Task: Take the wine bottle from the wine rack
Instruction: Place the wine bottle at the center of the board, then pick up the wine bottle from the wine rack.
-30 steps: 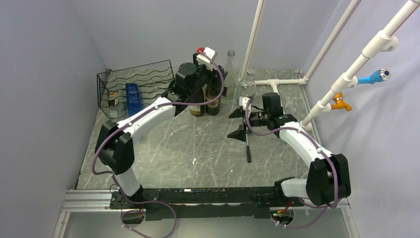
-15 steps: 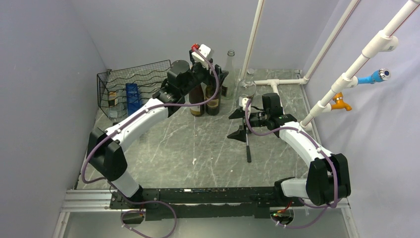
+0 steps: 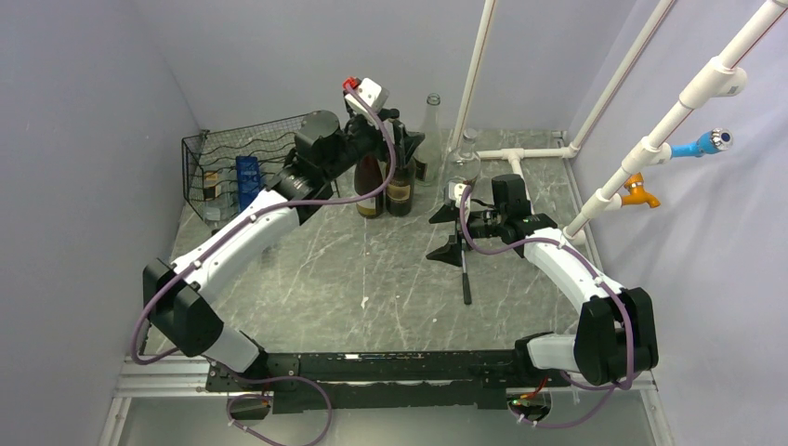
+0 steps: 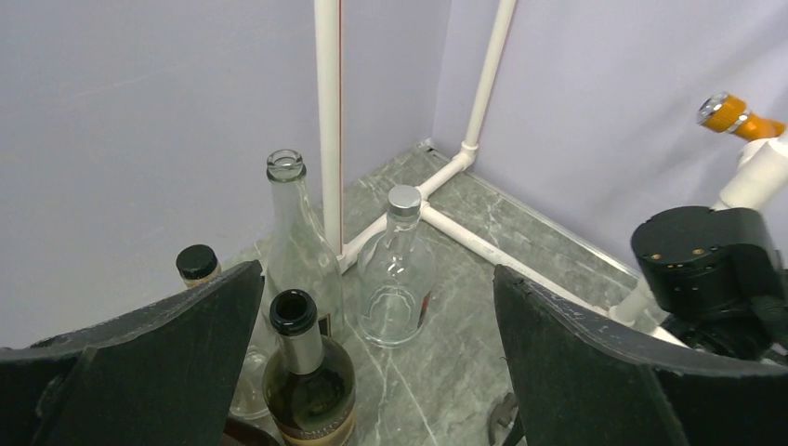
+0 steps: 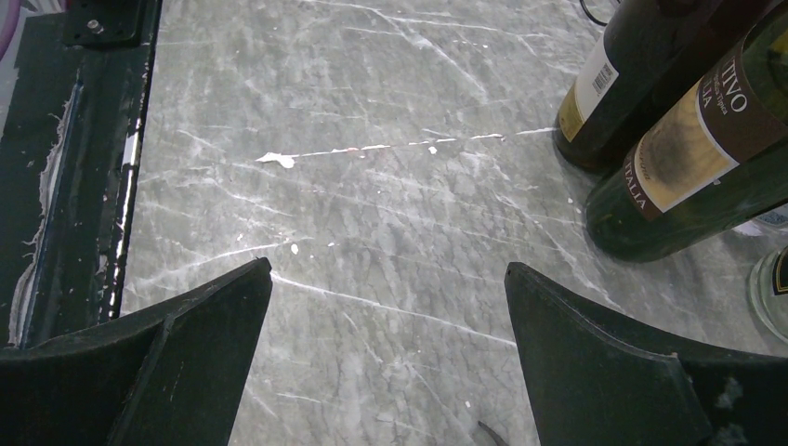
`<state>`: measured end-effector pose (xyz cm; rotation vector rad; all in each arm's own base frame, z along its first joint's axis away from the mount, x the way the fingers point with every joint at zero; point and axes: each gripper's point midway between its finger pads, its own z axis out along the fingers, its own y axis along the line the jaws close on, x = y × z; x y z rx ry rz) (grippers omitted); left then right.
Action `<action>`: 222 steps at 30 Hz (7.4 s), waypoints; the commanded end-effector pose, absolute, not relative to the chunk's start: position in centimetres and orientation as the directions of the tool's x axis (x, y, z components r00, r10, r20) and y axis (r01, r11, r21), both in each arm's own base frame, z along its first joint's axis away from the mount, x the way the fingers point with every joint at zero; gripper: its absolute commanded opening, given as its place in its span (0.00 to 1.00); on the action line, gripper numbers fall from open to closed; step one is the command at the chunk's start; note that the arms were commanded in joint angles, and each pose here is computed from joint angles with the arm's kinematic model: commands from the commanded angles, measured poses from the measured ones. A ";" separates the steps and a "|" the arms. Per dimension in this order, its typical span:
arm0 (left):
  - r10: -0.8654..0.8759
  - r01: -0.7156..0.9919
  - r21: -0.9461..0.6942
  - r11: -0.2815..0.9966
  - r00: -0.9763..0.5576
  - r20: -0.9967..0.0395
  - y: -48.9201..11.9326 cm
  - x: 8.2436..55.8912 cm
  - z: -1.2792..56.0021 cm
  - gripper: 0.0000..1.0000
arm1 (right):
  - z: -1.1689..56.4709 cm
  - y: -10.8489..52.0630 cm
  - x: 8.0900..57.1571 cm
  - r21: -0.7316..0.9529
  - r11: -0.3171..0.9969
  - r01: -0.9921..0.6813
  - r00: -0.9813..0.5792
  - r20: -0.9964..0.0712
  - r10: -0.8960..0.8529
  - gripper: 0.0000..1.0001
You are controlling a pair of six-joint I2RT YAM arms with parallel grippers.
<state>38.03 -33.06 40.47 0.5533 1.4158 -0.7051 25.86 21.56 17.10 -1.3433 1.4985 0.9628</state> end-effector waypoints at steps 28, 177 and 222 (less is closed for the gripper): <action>-0.054 0.548 -0.067 0.834 -0.039 -0.998 -21.4 30.5 39.6 0.99 | 19.6 21.9 25.5 -0.072 0.054 -0.996 0.055 -0.962 -0.267 1.00; -0.040 -0.249 0.182 0.951 -0.685 -0.727 5.6 40.8 8.7 0.87 | 19.5 21.8 23.9 -0.077 -0.019 -0.997 0.079 -0.960 -0.267 1.00; 0.012 -0.247 0.280 0.928 -0.729 -0.684 5.3 39.3 5.6 0.81 | 19.7 21.6 23.9 -0.091 -0.021 -0.996 0.093 -0.958 -0.270 1.00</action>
